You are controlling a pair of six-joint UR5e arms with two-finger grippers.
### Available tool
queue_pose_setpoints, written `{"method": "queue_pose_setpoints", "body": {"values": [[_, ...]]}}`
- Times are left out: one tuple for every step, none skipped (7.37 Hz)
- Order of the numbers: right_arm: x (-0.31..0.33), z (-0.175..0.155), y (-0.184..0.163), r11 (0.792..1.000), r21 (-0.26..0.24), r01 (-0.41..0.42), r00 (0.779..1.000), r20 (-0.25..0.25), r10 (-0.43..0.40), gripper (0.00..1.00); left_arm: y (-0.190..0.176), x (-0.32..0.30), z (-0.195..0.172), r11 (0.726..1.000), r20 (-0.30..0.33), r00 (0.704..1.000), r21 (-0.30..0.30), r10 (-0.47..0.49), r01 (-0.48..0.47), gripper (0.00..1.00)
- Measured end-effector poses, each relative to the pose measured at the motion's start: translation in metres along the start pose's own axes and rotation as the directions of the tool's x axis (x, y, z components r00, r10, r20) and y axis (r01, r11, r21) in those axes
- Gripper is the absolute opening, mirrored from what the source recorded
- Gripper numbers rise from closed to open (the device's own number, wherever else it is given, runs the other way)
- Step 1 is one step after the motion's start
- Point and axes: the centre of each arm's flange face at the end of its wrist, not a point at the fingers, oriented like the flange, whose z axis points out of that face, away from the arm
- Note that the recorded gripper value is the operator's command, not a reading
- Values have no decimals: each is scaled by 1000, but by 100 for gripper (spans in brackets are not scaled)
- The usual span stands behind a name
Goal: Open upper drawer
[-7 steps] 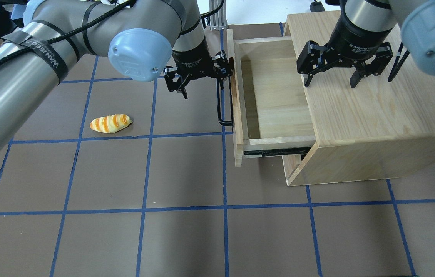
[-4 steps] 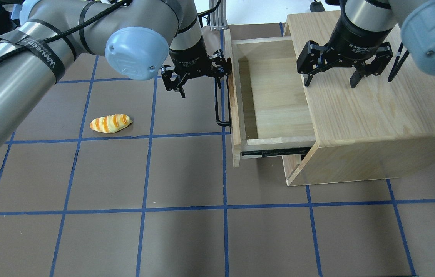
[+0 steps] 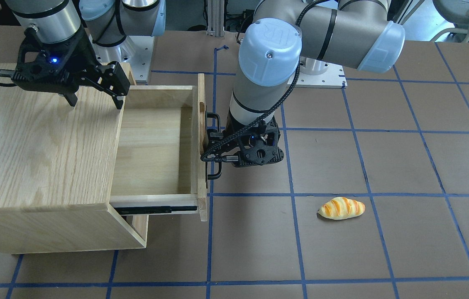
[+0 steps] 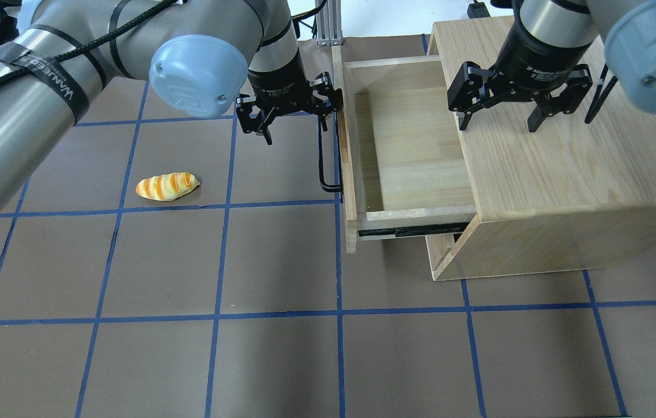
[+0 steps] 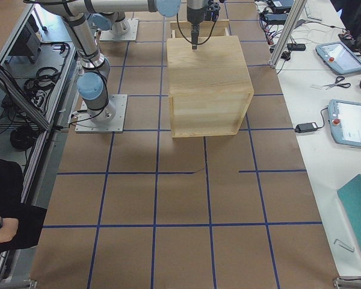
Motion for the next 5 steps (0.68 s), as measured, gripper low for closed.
{"method": "queue_pose_setpoints", "body": {"values": [[0,0,0,1000,0,0,1000,0,0,100,4,-1,-8,1000,2,1000,-2,-4,4,100],[0,0,0,1000,0,0,1000,0,0,100,8,-3,-16,1000,2,1000,-4,-10,10,100],[0,0,0,1000,0,0,1000,0,0,100,14,-4,-25,1000,3,1000,-7,-14,14,100],[0,0,0,1000,0,0,1000,0,0,100,20,-6,-39,1000,5,1000,-9,-20,20,100],[0,0,0,1000,0,0,1000,0,0,100,27,-8,-61,1000,13,1000,1,-25,25,100]]}}
